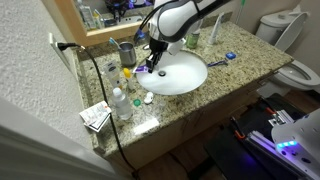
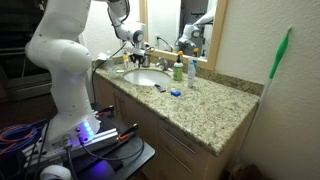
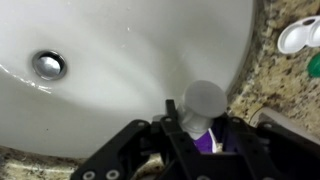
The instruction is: Move the purple toothpaste to the left side of the counter
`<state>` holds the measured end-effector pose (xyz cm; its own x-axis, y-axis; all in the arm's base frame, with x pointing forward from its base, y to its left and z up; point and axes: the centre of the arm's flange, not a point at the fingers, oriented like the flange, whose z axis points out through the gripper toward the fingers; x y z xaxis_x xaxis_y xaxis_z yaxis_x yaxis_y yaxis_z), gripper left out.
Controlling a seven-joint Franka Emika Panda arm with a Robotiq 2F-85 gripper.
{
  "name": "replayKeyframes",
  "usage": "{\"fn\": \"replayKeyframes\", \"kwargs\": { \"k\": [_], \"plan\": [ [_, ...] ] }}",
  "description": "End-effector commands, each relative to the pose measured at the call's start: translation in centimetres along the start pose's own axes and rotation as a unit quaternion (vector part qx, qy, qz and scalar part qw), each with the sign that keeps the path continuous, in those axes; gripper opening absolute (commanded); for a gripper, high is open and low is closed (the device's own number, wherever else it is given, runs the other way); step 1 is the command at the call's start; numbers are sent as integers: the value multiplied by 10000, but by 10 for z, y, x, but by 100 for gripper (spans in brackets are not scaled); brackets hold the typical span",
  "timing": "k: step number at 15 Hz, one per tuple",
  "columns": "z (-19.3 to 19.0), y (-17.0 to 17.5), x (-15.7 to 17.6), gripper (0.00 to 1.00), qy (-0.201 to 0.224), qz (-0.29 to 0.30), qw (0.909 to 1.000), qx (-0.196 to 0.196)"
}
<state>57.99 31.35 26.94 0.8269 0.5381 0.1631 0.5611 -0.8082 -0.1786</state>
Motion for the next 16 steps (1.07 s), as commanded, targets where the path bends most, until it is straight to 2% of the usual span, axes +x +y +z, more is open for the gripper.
{"fn": "replayKeyframes", "kwargs": {
  "k": [1, 2, 3, 6, 7, 12, 16],
  "plan": [
    [15, 4, 34, 12, 342, 155, 9980, 500],
    [12, -2, 32, 12, 381, 31, 9970, 676],
    [9, -2, 21, 37, 233, 142, 9990, 353],
    [12, -8, 29, 37, 314, 85, 9980, 547],
    [11, -8, 29, 12, 321, 84, 9979, 552],
    [30, -16, 66, 12, 857, 95, 9950, 497],
    [58, -3, 89, 12, 1100, 349, 9923, 453]
  ]
}}
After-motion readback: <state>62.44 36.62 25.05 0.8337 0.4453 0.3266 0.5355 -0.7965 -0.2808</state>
